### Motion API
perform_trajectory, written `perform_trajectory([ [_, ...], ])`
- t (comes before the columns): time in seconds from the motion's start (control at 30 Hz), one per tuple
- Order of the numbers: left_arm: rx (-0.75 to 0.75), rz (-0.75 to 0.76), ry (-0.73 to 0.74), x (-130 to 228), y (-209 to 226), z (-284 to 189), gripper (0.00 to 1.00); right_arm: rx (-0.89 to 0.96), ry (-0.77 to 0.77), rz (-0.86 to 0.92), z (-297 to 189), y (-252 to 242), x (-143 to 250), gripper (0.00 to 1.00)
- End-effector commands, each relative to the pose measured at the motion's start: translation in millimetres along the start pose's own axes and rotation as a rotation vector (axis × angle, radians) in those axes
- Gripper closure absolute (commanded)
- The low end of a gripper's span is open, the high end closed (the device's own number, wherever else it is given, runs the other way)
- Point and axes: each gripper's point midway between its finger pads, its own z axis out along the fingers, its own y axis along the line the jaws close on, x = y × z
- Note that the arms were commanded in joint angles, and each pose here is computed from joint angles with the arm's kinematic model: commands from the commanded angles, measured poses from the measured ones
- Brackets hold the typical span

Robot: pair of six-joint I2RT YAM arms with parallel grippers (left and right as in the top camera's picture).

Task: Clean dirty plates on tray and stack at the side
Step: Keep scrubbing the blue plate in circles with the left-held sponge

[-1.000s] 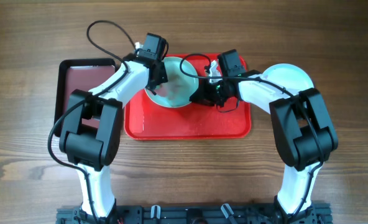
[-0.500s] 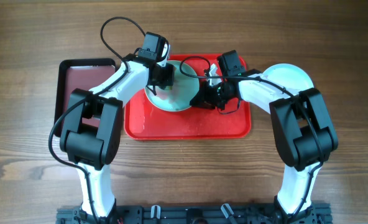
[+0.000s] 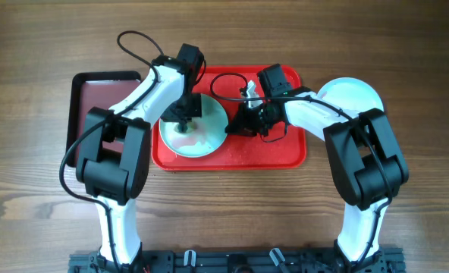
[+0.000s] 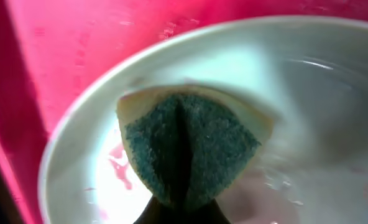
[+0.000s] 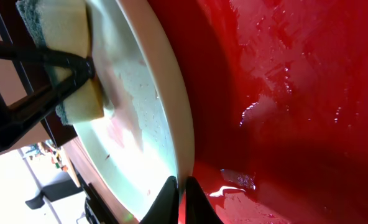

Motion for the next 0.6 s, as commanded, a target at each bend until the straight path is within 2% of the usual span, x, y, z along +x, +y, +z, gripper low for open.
perform_trajectory([
  [0.0, 0.08, 0.035, 0.051, 4.6, -14.4, 0.7, 0.96, 0.046, 0.033, 0.002, 11.7, -17.5, 10.2, 0.96],
  [0.07, 0.048, 0.003, 0.087, 11.3, -3.5, 2.6, 0.96, 0.047, 0.033, 0.002, 11.8, -17.5, 10.2, 0.96],
  [0.2, -0.161, -0.184, 0.129, 22.3, 51.7, -0.2, 0.96, 0.049, 0.021, -0.005, 11.8, -17.7, 7.3, 0.96],
  [0.27, -0.216, -0.243, 0.131, 23.5, 69.5, -1.2, 0.96, 0.056, 0.008, -0.008, 11.8, -18.3, 4.3, 0.96],
  [0.57, -0.155, -0.243, 0.143, 26.0, 52.9, 2.1, 0.96, 0.131, -0.178, 0.038, 7.0, -26.9, -36.5, 0.96],
])
